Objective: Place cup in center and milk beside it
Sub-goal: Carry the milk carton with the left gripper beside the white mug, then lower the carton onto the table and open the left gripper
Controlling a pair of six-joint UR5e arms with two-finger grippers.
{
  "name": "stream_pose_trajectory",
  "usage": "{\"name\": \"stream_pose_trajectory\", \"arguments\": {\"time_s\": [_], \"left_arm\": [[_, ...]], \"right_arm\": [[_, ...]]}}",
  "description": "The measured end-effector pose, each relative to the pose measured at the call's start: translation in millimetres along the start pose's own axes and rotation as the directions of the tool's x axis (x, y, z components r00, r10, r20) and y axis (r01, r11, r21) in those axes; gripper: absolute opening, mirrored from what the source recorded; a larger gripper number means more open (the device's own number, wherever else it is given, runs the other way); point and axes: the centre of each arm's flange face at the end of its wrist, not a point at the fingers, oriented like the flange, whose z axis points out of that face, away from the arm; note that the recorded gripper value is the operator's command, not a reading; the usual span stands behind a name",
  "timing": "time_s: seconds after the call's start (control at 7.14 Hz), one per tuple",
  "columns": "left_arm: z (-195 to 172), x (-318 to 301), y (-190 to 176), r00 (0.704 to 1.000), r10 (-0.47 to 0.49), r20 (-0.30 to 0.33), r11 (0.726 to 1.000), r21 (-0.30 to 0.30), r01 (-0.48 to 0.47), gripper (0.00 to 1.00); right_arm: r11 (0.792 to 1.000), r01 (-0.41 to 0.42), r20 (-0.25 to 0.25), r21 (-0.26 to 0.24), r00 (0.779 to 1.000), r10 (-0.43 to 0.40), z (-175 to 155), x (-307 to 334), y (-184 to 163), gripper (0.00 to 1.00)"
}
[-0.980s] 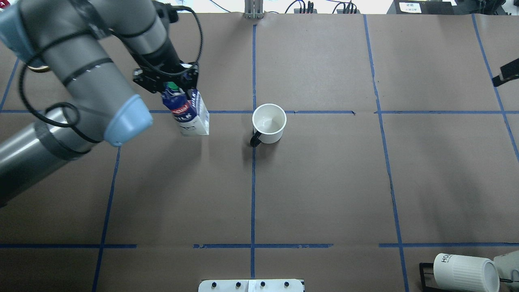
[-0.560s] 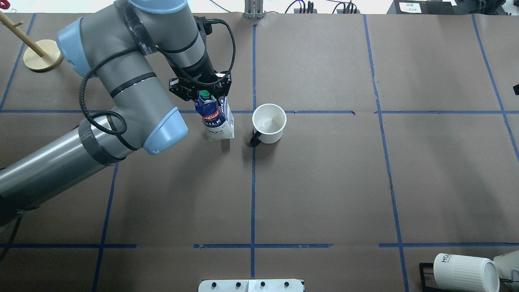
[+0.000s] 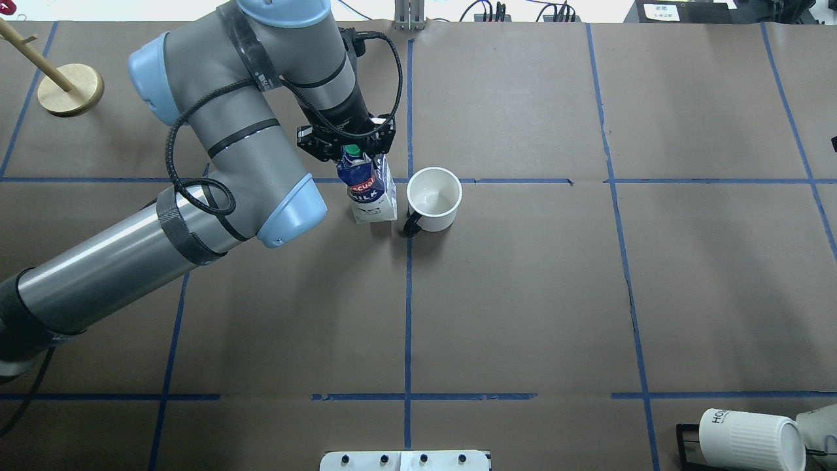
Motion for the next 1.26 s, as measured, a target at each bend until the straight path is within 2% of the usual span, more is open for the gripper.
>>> {"name": "stream_pose_trajectory", "arguments": {"time_s": [0.14,0.28,0.42,0.56,1.26], "left_arm": [[2.0,3.8,3.8,1.0,0.002,-0.002,1.0,-0.005,-0.002,0.08],[3.9,7.6,7.4,1.0,0.005,-0.004,1.0,-0.009,-0.005,0.22],[6.7,9.9,9.8,1.0,0.007,-0.005,1.0,-0.013,-0.007,0.79],[9.5,10.4,10.2,1.0,0.008,-0.004,1.0,-0.015,-0.008,1.0],[7.8,12.6,10.3,1.0,0.005,-0.005,1.0,0.02,-0.004,1.0]], "right_arm": [[1.0,0.001,-0.001,0.001,1.0,-0.001,-0.3,-0.4,-0.8,1.0],[1.0,0.001,-0.001,0.001,1.0,-0.001,-0.4,-0.4,-1.1,1.0],[1.0,0.001,-0.002,0.002,1.0,-0.001,-0.6,-0.7,-1.5,1.0],[1.0,0.0,-0.002,0.002,1.0,0.0,-0.7,-0.8,-1.7,1.0],[1.0,-0.001,-0.002,0.001,1.0,0.001,0.2,-0.1,-2.1,1.0]]}}
